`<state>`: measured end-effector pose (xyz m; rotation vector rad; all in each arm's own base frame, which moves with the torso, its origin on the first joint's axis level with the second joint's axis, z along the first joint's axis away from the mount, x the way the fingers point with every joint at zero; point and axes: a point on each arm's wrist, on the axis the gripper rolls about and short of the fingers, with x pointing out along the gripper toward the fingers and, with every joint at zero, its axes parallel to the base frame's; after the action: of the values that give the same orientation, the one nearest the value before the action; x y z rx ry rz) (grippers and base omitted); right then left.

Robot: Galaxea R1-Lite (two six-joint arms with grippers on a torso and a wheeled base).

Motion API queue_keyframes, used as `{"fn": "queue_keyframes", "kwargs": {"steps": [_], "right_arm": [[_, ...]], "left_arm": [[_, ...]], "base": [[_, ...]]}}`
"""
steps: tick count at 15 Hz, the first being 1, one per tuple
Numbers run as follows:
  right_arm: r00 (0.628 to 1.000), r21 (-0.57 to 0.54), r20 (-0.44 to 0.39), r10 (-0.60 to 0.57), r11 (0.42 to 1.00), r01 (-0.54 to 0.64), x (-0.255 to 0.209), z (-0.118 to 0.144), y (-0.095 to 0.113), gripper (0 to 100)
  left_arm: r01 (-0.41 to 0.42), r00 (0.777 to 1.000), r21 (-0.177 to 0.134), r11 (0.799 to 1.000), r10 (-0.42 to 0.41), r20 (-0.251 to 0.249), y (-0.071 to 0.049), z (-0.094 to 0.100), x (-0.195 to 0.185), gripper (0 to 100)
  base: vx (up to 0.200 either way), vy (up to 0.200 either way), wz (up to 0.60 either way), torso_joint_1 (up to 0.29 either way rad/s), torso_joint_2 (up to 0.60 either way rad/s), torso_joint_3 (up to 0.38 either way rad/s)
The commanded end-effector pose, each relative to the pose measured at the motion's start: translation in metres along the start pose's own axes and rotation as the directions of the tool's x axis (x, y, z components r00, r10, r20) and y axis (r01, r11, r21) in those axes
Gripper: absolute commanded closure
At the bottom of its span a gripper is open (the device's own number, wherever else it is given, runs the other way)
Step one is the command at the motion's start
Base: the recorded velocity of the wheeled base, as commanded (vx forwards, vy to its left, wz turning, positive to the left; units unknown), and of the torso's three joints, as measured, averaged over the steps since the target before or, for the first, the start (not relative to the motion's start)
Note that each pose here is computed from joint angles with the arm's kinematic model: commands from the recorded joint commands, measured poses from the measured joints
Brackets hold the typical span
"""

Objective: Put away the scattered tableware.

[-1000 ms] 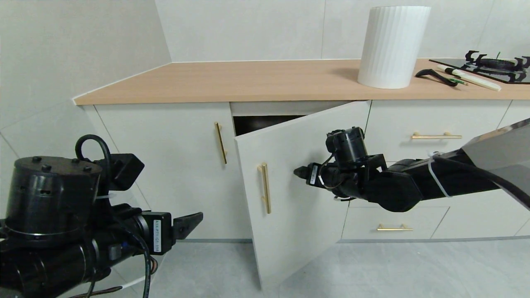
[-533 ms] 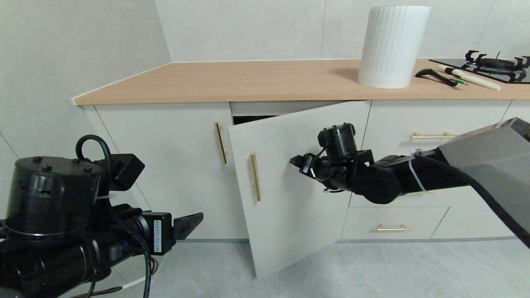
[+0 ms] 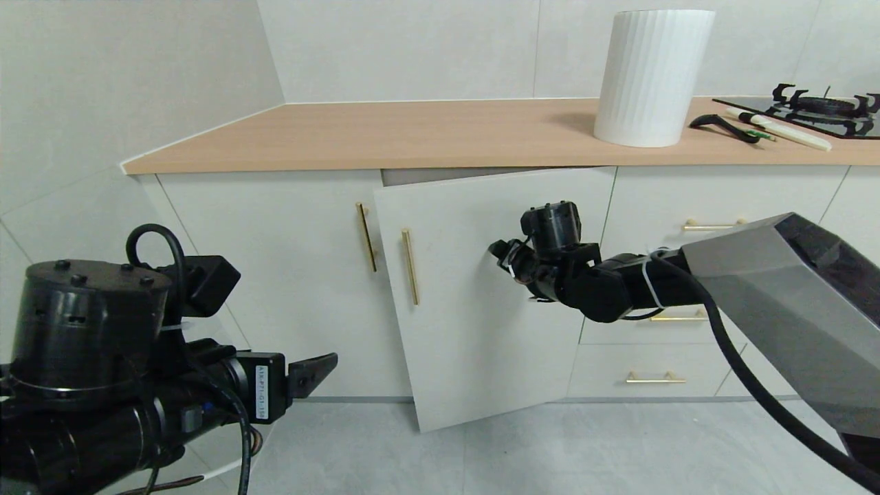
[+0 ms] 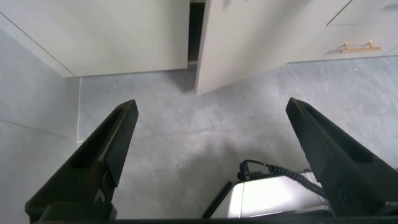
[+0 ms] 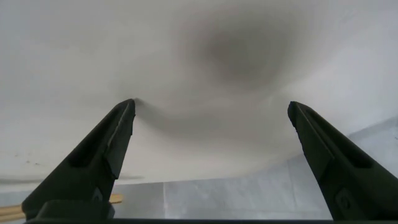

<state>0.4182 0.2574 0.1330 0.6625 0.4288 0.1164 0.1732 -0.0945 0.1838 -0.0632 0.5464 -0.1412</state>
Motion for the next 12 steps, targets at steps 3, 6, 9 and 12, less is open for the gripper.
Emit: {"fn": "queue_keyframes", "kwargs": {"steps": [3, 6, 9, 12], "right_arm": [[0.999, 0.023, 0.029, -0.036, 0.999, 0.035, 0.021, -0.001, -0.012, 0], [0.996, 0.032, 0.067, -0.064, 0.998, 0.062, 0.031, 0.002, -0.018, 0], [0.989, 0.040, 0.104, -0.106, 0.994, 0.103, 0.043, 0.004, -0.025, 0], [0.981, 0.043, 0.131, -0.142, 0.990, 0.137, 0.051, 0.004, -0.027, 0]], "left_arm": [[0.000, 1.000, -0.001, 1.000, 0.000, 0.001, 0.000, 0.000, 0.000, 0], [0.001, 1.000, 0.000, 1.000, -0.001, -0.003, 0.000, -0.001, 0.000, 0], [0.001, 1.000, 0.000, 1.000, -0.001, -0.001, 0.000, 0.000, 0.000, 0], [0.001, 1.000, 0.001, 1.000, -0.001, -0.001, 0.000, 0.000, 0.000, 0]], "base": [[0.000, 0.000, 0.00, 0.000, 0.00, 0.000], [0.000, 0.000, 0.00, 0.000, 0.00, 0.000], [0.000, 0.000, 0.00, 0.000, 0.00, 0.000], [0.000, 0.000, 0.00, 0.000, 0.00, 0.000]]}}
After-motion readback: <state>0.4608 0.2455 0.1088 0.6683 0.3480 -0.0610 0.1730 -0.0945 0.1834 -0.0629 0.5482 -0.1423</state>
